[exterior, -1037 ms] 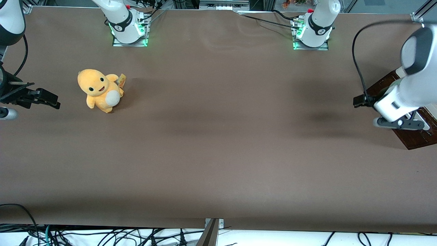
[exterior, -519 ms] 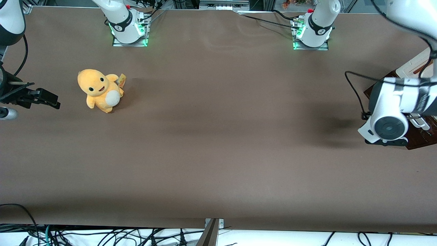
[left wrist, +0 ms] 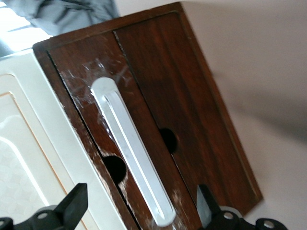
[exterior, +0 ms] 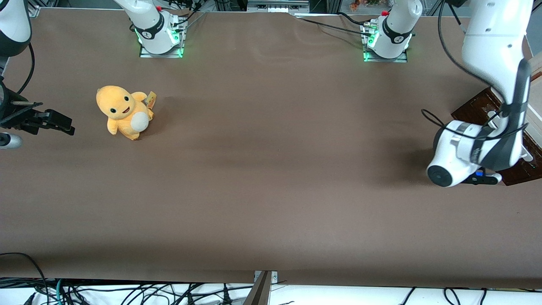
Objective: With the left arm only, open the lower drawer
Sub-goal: 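Move the open left gripper down to the lower drawer's white bar handle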
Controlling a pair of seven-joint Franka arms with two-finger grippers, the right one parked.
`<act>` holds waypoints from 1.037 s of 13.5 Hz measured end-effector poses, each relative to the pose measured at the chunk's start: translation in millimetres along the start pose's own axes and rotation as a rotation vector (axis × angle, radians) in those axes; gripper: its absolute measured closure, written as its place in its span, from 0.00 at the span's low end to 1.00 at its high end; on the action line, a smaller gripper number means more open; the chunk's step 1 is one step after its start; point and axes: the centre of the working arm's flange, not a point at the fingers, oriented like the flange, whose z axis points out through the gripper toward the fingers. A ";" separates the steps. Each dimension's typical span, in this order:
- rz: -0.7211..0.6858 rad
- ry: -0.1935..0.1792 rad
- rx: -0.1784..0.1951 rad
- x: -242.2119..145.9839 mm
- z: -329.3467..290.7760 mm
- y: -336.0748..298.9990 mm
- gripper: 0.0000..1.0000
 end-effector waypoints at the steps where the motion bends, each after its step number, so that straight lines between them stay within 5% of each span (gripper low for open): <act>1: -0.010 -0.004 0.051 3.7 6.7 6.5 0.00; 5: -0.024 -0.023 0.106 9.6 24.0 12.3 0.04; 7: -0.032 -0.023 0.132 13.5 33.9 7.0 0.21; 14: -0.042 -0.033 0.167 21.6 55.4 13.9 0.48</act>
